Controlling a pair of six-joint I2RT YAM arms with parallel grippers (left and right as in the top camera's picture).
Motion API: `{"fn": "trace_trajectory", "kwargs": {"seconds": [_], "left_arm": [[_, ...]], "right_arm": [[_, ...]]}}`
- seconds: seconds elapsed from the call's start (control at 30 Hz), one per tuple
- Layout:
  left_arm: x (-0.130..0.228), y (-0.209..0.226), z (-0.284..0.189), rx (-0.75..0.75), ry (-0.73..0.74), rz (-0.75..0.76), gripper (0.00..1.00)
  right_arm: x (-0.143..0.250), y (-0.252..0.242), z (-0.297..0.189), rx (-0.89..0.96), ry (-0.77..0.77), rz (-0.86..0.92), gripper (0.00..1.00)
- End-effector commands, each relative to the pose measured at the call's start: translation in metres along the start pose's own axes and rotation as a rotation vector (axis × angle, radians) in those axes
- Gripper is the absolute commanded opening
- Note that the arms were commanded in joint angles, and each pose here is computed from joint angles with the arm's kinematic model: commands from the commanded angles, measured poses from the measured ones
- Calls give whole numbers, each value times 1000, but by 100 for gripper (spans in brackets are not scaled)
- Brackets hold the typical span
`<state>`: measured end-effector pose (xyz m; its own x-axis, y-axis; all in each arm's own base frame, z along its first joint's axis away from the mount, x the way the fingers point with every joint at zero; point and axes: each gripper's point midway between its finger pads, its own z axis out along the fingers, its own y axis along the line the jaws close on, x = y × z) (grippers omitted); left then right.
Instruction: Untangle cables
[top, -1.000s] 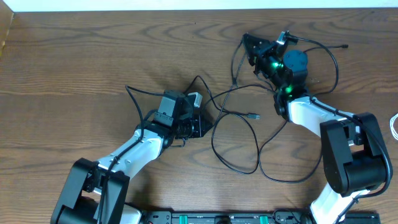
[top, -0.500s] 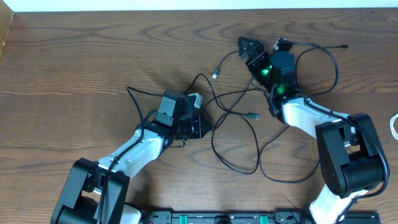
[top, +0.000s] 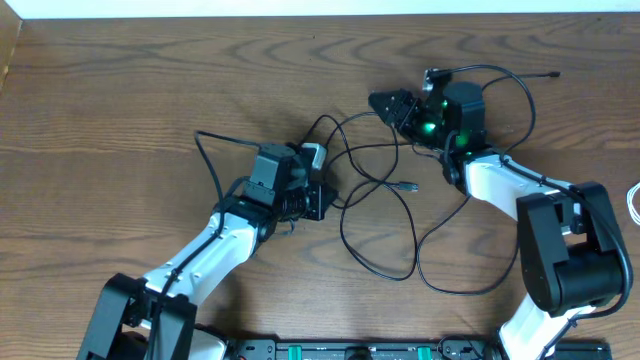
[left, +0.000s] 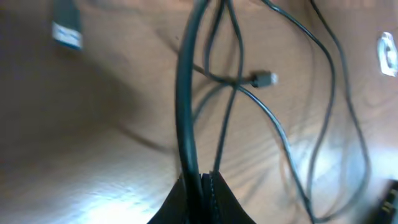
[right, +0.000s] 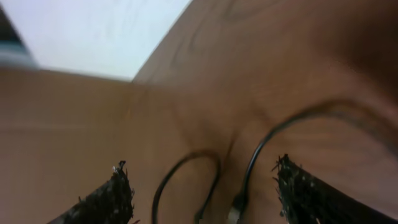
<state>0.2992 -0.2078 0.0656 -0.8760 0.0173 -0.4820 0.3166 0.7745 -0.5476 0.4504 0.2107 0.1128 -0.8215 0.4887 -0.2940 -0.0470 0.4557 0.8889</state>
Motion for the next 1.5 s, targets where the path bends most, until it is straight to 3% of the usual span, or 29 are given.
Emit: {"fn": "trace_trajectory", "kwargs": {"seconds": [0.0, 0.1, 0.27, 0.47, 0.67, 0.73, 0.83, 0.9, 1.17, 1.3, 1.47], "left_arm": [[-17, 17, -4, -119, -77, 53, 8], [-25, 22, -5, -153, -112, 68, 8], [-30, 25, -6, -175, -136, 74, 8], [-29, 17, -4, -157, -133, 97, 8], [-19, -10, 6, -112, -107, 263, 8], [-19, -18, 8, -100, -114, 299, 8], [-22, -20, 8, -98, -130, 309, 8], [-25, -13, 7, -140, -142, 305, 8], [-37, 32, -7, -414, -196, 282, 8], [-52, 64, -31, -652, -276, 268, 8], [-64, 87, -59, -859, -352, 254, 8]], "right_arm": [[20, 23, -9, -89, 149, 102, 73], [35, 6, -11, -13, 204, 256, 80], [55, -19, -15, 116, 248, 442, 70], [53, -36, -9, 227, 153, 492, 75], [56, -39, 1, 283, 75, 541, 63], [61, -37, 4, 287, 82, 533, 54], [59, -42, 6, 322, 26, 500, 17], [49, -48, 5, 348, -32, 464, 1], [8, -22, -4, 248, -116, 214, 1], [-28, 0, -38, 235, -213, 91, 2], [-67, 4, -106, 369, -396, 18, 2]]}}
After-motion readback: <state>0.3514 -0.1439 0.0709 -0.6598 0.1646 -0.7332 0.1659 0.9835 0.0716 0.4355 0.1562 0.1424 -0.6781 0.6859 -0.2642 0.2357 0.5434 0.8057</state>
